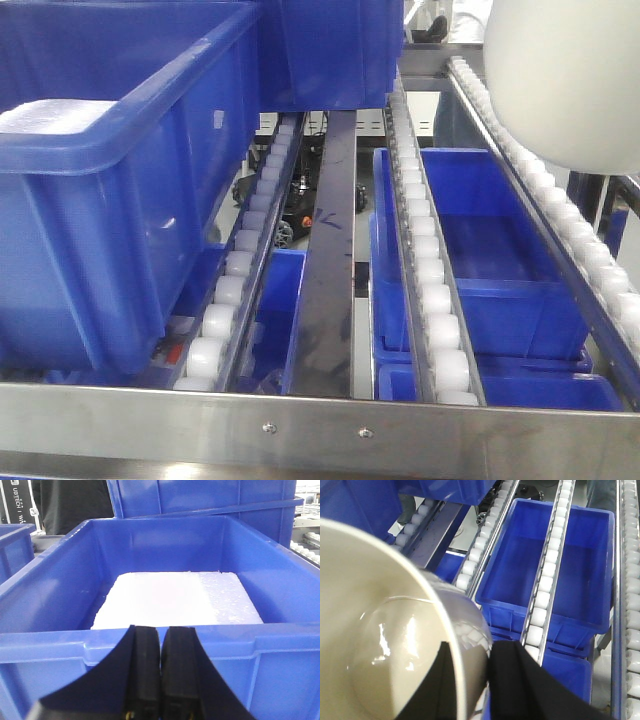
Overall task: Move white bin to right shelf second layer
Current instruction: 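Lower the held bin onto the roller track beside the blue crate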
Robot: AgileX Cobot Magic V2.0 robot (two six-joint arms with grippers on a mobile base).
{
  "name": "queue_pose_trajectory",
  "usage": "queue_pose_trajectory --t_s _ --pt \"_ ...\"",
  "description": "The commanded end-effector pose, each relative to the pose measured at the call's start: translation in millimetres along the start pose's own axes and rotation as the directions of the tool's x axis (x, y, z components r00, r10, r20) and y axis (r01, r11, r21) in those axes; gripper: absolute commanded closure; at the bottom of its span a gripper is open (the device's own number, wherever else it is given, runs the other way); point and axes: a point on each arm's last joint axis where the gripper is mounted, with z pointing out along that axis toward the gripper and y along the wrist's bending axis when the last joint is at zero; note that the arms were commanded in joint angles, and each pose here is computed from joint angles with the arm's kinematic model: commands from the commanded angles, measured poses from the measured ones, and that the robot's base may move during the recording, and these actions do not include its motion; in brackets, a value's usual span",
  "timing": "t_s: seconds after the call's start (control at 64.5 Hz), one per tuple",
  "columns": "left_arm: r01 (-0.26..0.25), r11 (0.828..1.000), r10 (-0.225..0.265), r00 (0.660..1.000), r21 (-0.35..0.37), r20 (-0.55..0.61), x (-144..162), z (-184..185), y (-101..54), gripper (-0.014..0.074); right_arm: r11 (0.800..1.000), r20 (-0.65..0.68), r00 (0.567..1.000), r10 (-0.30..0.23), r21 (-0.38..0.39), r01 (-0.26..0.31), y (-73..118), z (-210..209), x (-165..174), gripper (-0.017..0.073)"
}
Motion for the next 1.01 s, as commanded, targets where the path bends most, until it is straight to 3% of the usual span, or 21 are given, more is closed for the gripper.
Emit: queue_pose_trajectory --t_s 0.0,0.434,0.837,0.992 --pt "0.013 1.000 -0.012 0.998 -0.007 0.067 2.6 -0.5 0.5 0.0509 1.000 0.143 0.990 0.000 -0.006 0.001 0.5 -6.8 -20.6 0.0503" --pt "0.013 1.000 -0.012 0.998 -0.007 0.067 2.6 -0.5 0.5 0.0509 1.000 0.127 0.992 0.000 -0.005 0.001 0.5 -1.8 -19.7 0.0503" --pt "0.013 1.000 -0.012 0.998 -0.007 0.067 2.6 -0.5 0.5 0.0509 1.000 -0.161 0.987 0.004 0.026 0.001 -1.2 77.1 -23.5 0.0503" --pt "0.013 1.000 -0.012 0.998 -0.007 0.067 2.6 -0.5 0.5 0.0509 0.997 -0.218 0.974 0.053 0.074 -0.037 -13.1 93.5 -16.6 0.0503"
